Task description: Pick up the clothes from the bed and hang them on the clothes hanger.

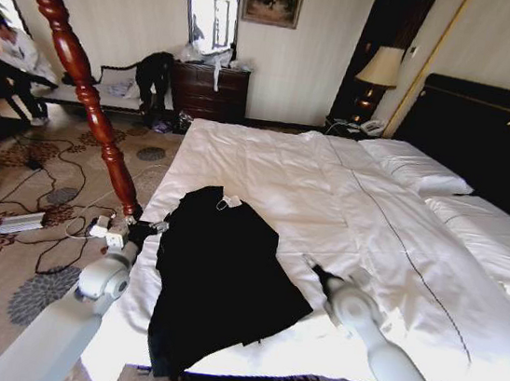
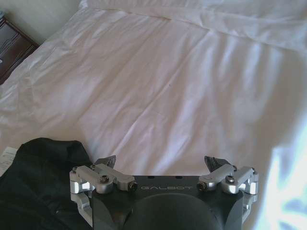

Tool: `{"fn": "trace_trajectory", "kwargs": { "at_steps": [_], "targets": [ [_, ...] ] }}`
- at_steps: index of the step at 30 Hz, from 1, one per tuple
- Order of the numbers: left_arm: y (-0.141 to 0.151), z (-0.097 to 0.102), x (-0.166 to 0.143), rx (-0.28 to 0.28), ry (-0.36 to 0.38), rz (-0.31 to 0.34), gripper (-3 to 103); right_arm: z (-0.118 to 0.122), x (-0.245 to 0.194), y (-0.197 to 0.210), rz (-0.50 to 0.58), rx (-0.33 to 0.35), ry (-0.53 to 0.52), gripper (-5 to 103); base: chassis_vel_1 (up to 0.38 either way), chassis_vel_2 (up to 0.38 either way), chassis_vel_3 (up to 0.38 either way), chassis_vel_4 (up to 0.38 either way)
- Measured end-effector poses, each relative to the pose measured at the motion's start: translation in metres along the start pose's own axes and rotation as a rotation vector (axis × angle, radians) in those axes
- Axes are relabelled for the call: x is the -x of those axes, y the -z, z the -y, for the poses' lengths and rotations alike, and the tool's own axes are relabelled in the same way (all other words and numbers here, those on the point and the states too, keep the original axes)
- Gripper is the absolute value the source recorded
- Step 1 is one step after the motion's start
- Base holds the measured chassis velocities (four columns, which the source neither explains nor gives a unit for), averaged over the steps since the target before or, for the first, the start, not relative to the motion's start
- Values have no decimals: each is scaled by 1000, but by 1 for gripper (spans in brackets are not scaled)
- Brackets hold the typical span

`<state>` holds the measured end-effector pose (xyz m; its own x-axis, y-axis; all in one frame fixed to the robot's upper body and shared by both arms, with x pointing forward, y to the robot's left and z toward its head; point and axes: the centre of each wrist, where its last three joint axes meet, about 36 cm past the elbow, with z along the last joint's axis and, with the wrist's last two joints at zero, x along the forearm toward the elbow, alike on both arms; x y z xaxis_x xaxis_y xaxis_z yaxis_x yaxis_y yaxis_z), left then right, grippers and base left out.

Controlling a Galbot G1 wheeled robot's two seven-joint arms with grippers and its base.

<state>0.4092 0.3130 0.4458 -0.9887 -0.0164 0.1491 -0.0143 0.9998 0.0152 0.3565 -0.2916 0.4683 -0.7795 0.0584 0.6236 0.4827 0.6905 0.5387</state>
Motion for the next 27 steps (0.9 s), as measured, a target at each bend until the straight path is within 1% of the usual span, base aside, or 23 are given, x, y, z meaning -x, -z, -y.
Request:
{"fn": "trace_trajectory", "kwargs": {
  "at_steps": [2,4,6,9,14,15,17,19,23,25,27],
  "targets": [
    [0,-2,-4,-1,7,-8,100,5,-16,-10,-14,65,4,100,0,0,0,0],
    [2,-5,-8,-2,11,-12,100,9,-23,-23,-28,97,-2,100,0,0,0,0],
    [4,-7,-11,-6,15,-14,100,12,-24,-30,-32,108,-8,100,0,0,0,0],
    [11,-11,-19,-33,26,-23,100,19,-18,-49,-54,138,-23,100,0,0,0,0],
    [14,-15,-30,-38,36,-32,100,19,-14,-63,-81,163,-30,100,0,0,0,0],
    [14,-17,-33,-37,39,-34,100,19,-15,-67,-88,166,-30,101,0,0,0,0],
    [14,-19,-39,-36,46,-35,100,17,-16,-74,-95,168,-29,94,0,0,0,0],
    [14,-20,-42,-35,49,-36,100,16,-17,-77,-95,173,-26,94,0,0,0,0],
    [15,-23,-52,-29,60,-37,100,13,-21,-86,-79,201,-4,71,0,0,0,0],
    [16,-23,-53,-28,62,-36,100,13,-22,-87,-72,208,2,71,0,0,0,0],
    [17,-23,-57,-27,65,-33,100,13,-26,-90,-69,219,9,61,0,0,0,0]
  ]
}}
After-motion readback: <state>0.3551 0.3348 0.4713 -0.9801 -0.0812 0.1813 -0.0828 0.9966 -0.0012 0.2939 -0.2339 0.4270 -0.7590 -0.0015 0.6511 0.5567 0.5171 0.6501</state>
